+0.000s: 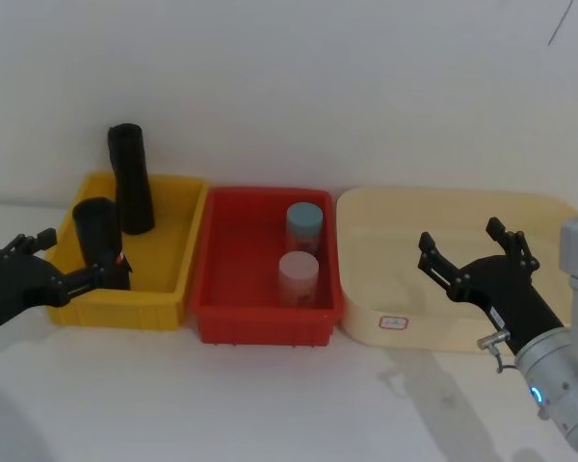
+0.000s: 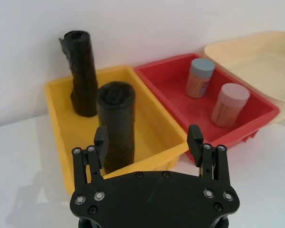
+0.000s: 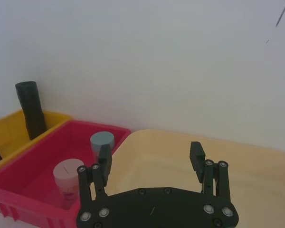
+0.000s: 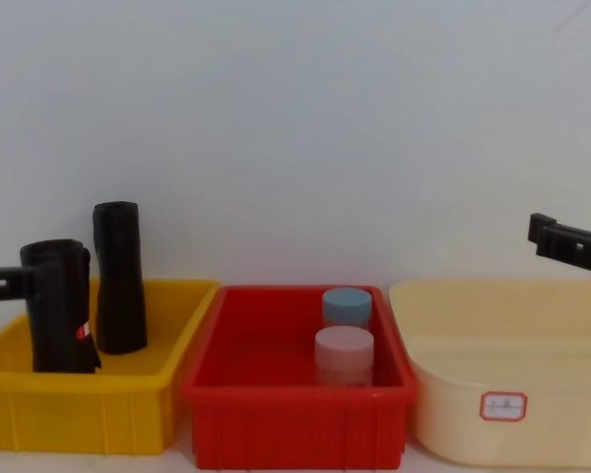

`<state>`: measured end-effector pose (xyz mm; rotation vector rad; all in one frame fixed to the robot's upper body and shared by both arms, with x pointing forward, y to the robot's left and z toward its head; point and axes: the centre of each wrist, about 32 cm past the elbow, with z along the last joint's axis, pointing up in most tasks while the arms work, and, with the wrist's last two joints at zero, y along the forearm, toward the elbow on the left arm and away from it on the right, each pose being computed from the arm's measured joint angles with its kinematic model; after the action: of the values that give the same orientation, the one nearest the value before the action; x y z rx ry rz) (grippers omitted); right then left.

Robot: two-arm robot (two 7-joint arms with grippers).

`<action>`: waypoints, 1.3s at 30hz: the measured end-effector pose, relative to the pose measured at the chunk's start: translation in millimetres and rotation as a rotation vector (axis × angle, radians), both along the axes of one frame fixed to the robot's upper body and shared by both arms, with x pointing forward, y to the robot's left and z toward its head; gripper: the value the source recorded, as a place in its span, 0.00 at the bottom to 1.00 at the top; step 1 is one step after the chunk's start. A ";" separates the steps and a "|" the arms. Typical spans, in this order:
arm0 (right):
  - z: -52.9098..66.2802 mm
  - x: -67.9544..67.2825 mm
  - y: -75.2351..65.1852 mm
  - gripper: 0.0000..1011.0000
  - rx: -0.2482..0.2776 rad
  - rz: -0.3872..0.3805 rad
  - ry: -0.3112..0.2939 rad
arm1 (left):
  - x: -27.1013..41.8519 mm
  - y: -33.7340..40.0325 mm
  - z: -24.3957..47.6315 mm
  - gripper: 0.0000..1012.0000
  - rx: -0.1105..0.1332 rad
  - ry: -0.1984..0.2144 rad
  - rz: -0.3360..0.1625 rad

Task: Pick up the garbage bag with the one hand and transfer it to the other hand.

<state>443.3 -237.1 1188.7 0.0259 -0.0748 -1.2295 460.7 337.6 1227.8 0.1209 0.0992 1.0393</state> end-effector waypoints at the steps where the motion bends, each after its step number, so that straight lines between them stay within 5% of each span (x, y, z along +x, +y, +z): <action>1: 0.0 0.0 0.0 0.99 0.000 0.000 0.000 | 1.3 0.2 -2.2 0.99 -0.001 0.004 0.007; 10: 0.0 0.0 0.0 0.99 0.000 0.000 0.000 | 11.8 1.4 -15.6 0.99 -0.013 0.023 0.055; 24: 0.0 0.0 0.0 0.99 0.000 0.000 0.000 | 26.2 -2.5 -27.2 0.99 -0.020 0.010 0.102; 39: 0.0 0.0 0.0 0.99 0.000 0.000 0.000 | 53.8 -21.3 -31.3 0.99 -0.013 -0.030 0.086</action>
<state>443.3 -237.1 1188.7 0.0259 -0.0748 -1.2295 514.5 316.3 1196.5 0.0895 0.0850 1.1254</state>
